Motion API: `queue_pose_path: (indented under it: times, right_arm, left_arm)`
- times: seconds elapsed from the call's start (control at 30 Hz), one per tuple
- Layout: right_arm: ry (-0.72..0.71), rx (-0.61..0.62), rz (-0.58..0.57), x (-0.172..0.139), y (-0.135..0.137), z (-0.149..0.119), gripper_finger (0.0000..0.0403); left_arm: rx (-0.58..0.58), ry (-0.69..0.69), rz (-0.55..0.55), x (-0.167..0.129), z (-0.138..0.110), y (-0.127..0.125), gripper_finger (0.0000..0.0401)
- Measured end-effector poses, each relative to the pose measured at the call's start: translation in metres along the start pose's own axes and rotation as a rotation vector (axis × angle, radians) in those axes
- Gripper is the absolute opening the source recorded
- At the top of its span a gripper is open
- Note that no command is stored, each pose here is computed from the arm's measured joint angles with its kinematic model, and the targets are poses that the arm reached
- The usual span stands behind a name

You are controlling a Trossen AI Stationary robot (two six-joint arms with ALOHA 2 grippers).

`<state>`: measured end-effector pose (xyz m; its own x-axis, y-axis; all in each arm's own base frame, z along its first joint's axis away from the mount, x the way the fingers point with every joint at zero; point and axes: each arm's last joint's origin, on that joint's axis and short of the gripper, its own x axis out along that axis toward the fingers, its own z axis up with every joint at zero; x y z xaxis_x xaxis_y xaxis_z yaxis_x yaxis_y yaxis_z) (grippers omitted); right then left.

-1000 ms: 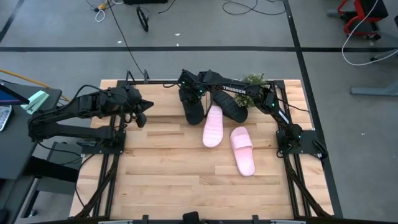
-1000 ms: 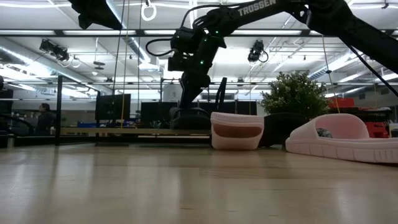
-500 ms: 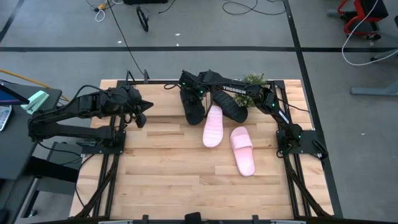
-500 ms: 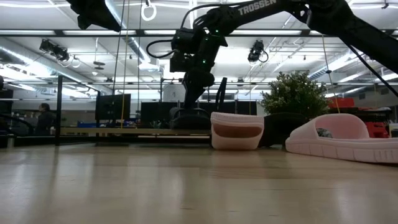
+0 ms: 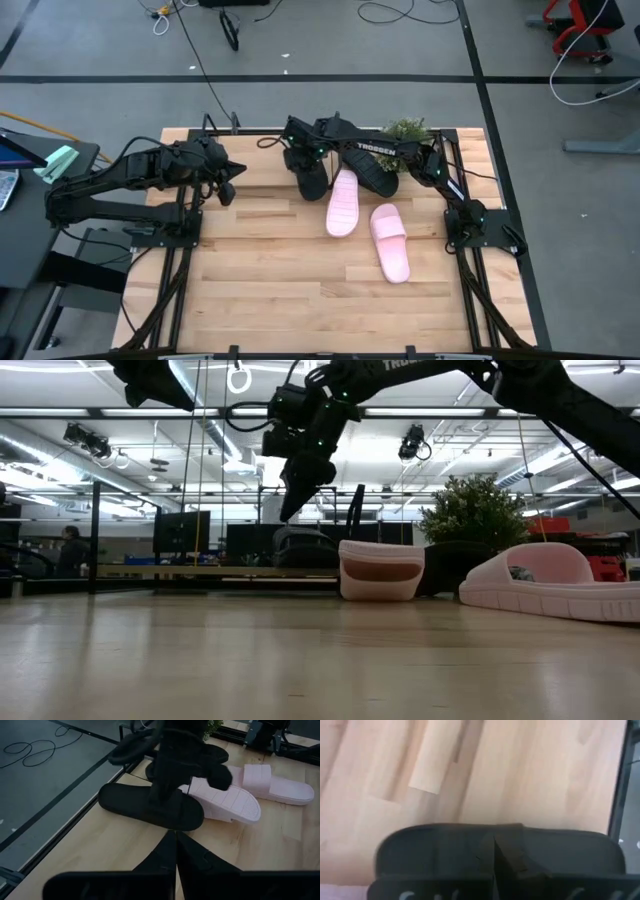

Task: Pick and place slides into the shelf
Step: Put the black slipper onto the shelf

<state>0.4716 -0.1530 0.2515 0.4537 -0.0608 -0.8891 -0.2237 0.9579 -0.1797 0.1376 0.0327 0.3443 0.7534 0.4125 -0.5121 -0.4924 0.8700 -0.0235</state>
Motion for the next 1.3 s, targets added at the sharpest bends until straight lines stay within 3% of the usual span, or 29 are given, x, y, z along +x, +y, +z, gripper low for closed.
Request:
queue_pose_path:
  times: [0.3,0.5,0.6,0.73,1.0,1.2,1.3]
  right_arm:
    - [0.063,0.030,-0.029,-0.021,0.024,0.009,0.0017]
    - [0.034,0.031,-0.027,-0.068,0.046,0.017,0.0041]
    - [0.006,0.133,-0.034,-0.094,0.055,0.019,0.0045]
    - [0.015,0.360,-0.027,-0.124,0.065,0.013,0.0046]
    - [0.254,0.609,-0.098,-0.143,0.095,-0.015,0.0046]
    - [0.328,0.846,-0.253,-0.152,0.135,-0.058,0.0045]
    - [0.279,1.016,-0.287,-0.157,0.155,-0.084,0.0046]
  left_arm:
    - [0.008,0.028,0.006,0.000,-0.003,0.001,0.0024]
    - [0.010,0.032,0.007,0.000,-0.003,0.001,0.0011]
    - [0.020,0.032,0.007,0.000,-0.003,0.001,0.0010]
    - [0.034,0.032,0.006,0.000,-0.003,0.001,0.0017]
    - [0.122,0.032,0.004,0.000,-0.003,0.001,0.0023]
    - [0.121,0.036,-0.031,0.000,-0.003,0.000,0.0012]
    - [0.121,0.039,-0.048,0.000,-0.003,-0.001,0.0010]
